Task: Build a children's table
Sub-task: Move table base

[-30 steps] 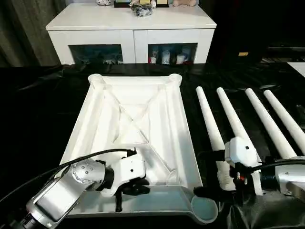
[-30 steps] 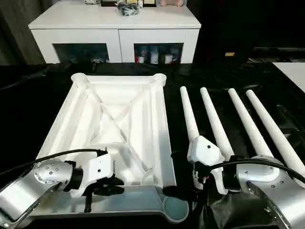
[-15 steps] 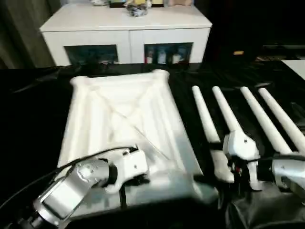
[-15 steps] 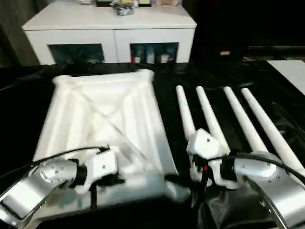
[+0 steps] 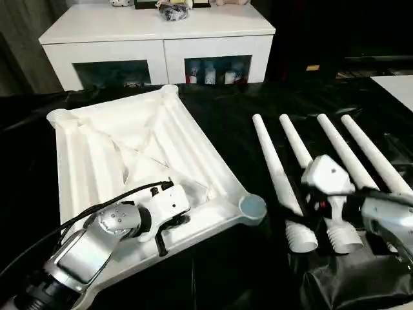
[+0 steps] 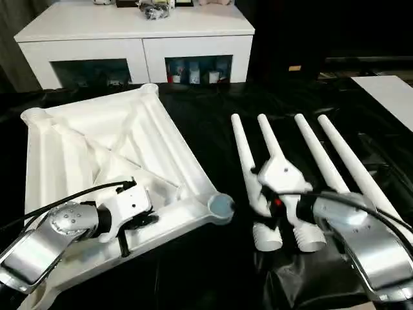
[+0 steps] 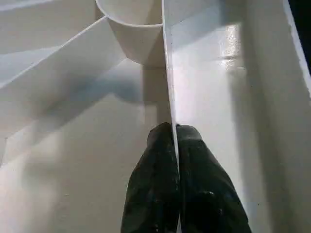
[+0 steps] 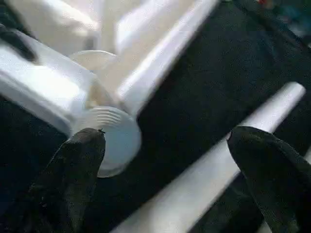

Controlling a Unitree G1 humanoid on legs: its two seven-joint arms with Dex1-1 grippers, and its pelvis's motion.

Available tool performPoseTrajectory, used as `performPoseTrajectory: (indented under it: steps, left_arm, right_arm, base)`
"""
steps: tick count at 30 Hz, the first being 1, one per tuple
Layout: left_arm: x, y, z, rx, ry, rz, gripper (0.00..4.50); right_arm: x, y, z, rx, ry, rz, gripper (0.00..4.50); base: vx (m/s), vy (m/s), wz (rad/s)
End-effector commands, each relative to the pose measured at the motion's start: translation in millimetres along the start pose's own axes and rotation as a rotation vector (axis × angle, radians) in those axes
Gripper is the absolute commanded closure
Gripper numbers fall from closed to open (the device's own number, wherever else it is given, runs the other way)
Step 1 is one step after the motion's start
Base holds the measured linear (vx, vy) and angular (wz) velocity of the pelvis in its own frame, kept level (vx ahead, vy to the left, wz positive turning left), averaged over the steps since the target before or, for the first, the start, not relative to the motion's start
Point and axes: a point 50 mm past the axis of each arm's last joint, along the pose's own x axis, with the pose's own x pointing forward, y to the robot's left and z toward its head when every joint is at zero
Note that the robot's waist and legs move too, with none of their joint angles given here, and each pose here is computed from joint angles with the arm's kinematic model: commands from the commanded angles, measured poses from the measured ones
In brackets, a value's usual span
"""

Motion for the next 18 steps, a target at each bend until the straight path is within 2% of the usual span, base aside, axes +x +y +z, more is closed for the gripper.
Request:
performPoseTrajectory:
  steps: [1,10,18]
  left_arm:
    - [-5,14.3,-18.4,-0.018,0.095,0.115,4.46]
    - [-16,18.5,-31.5,-0.013,0.144,0.134,4.46]
    - [-29,27.1,-42.2,-0.026,0.183,0.182,4.46]
  right_arm:
    - [3.3,-7.7,-3.4,0.03,0.05,-0.088,0.0]
    - [13.8,-10.3,-6.4,0.103,0.118,-0.156,0.0]
    - [24.5,-10.5,-3.4,0.159,0.143,-0.159,0.0]
  base:
    - [0.0,0.0,0.0]
    - [0.0,0.0,0.0]
    - [0.0,0.0,0.0]
